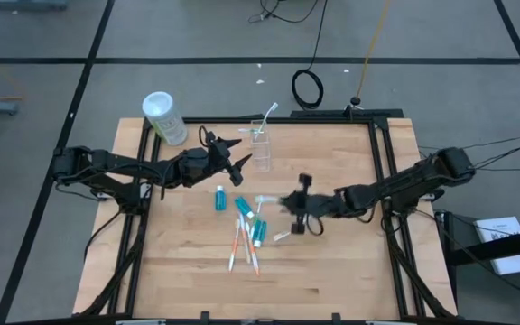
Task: Pick & Place toothbrushing station
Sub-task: Put the green toothbrush into the transparent organizer
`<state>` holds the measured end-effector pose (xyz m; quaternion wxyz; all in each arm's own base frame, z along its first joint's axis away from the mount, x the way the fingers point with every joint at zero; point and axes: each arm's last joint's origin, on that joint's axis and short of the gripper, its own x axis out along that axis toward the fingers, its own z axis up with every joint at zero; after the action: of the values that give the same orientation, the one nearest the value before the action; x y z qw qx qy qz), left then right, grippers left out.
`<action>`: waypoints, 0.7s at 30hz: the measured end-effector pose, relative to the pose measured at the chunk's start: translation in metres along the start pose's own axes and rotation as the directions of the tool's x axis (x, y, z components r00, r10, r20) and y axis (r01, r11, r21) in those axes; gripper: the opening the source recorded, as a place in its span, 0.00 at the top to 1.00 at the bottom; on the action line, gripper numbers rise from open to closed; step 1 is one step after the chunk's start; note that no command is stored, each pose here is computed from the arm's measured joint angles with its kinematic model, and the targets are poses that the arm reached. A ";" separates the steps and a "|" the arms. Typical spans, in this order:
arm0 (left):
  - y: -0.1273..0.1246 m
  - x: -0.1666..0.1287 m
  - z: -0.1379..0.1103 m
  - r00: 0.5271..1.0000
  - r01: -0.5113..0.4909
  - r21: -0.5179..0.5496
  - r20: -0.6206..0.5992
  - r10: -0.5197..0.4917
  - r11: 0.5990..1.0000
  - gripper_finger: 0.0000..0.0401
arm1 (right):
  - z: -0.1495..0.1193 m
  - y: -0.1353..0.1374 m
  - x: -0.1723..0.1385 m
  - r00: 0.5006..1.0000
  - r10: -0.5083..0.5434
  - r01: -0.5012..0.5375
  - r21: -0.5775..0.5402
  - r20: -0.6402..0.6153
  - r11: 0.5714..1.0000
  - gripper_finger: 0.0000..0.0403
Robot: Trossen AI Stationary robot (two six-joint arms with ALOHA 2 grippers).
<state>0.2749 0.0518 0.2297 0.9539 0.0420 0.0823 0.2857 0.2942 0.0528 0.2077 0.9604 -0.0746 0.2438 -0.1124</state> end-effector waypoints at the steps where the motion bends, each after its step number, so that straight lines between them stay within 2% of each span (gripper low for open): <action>1: 0.000 0.000 0.000 1.000 0.000 -0.006 0.000 0.000 1.000 0.29 | -0.003 -0.008 0.000 0.999 -0.019 0.018 0.024 0.046 1.000 0.98; 5: -0.001 0.000 0.001 0.999 0.033 -0.037 0.008 -0.033 0.999 0.29 | -0.023 -0.039 0.000 0.965 -0.114 0.082 0.143 0.235 0.986 0.98; 7: -0.002 0.001 0.003 0.991 0.131 -0.075 0.042 -0.128 0.989 0.29 | -0.030 -0.054 0.001 0.933 -0.098 0.028 0.201 0.347 0.979 0.98; 10: -0.009 0.005 0.005 0.944 0.316 -0.097 0.132 -0.302 0.944 0.29 | -0.033 -0.071 0.005 0.867 -0.046 -0.090 0.247 0.496 0.965 0.98; 13: -0.018 0.012 0.003 0.890 0.420 -0.071 0.227 -0.396 0.905 0.29 | -0.033 -0.078 0.011 0.826 0.011 -0.166 0.224 0.563 0.960 0.98; 18: -0.028 0.025 -0.010 0.863 0.438 -0.062 0.309 -0.400 0.897 0.29 | -0.031 -0.080 0.017 0.815 0.028 -0.180 0.207 0.579 0.962 0.98; 21: -0.034 0.035 -0.012 0.834 0.484 -0.062 0.334 -0.439 0.873 0.29 | -0.028 -0.080 0.018 0.811 0.047 -0.195 0.193 0.584 0.961 0.98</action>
<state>0.3203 0.0433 0.2090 0.9958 -0.0038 -0.0812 0.0418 0.2813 -0.0313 0.1908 0.9959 0.0296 -0.0680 -0.0518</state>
